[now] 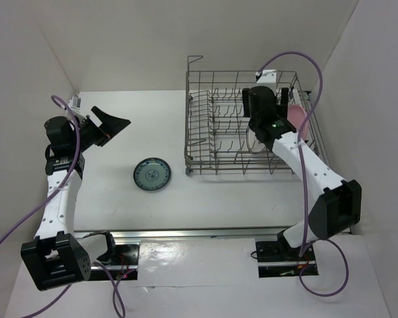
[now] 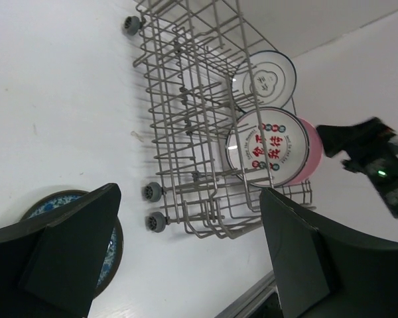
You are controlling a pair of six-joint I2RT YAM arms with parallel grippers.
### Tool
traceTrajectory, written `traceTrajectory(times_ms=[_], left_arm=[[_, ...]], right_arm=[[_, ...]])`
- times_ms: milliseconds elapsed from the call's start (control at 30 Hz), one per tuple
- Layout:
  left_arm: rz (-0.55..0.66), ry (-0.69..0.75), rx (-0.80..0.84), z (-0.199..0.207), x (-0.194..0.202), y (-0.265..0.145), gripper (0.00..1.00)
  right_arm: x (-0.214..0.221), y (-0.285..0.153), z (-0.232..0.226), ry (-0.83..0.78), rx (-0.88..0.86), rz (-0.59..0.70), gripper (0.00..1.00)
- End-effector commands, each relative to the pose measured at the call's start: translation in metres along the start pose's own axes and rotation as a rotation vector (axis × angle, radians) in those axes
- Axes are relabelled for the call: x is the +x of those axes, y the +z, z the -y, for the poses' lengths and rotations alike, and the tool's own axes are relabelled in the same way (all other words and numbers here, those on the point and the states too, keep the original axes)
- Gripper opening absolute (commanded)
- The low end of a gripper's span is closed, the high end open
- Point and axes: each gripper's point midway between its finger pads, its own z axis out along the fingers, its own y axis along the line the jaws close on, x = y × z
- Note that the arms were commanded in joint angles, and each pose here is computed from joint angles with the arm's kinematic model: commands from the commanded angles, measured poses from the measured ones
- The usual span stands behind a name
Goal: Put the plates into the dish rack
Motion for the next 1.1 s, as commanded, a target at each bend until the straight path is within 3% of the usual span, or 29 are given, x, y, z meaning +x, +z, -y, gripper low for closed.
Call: traceTrajectory(times_ms=[0,167,300,633,833,1067], left_arm=[[0.023,-0.023,-0.091,-0.022,0.006,-0.003,1.00],[0.075,-0.122,-0.229,-0.057,0.031,-0.017,1.00],[0.082,-0.248,-0.380,-0.098,0.063,-0.027,1.00],[0.074,-0.381,-0.551,-0.161,0.112,-0.033,0.94],[-0.040,-0.444,-0.629,-0.189,0.150,-0.030,0.91],[-0.092,-0.398,-0.659,-0.189,0.153,-0.021,0.91]], right_arm=[[-0.078,-0.050,0.018,0.130,-0.029,0.167,1.00],[-0.122,-0.108,0.014,0.211,-0.190,0.251,1.00],[-0.139,-0.168,-0.012,0.253,-0.440,0.306,1.00],[-0.141,-0.269,-0.066,0.288,-0.846,0.352,1.00],[-0.150,-0.310,-0.076,0.314,-0.948,0.398,1.00],[-0.148,-0.316,-0.080,0.307,-0.961,0.403,1.00]])
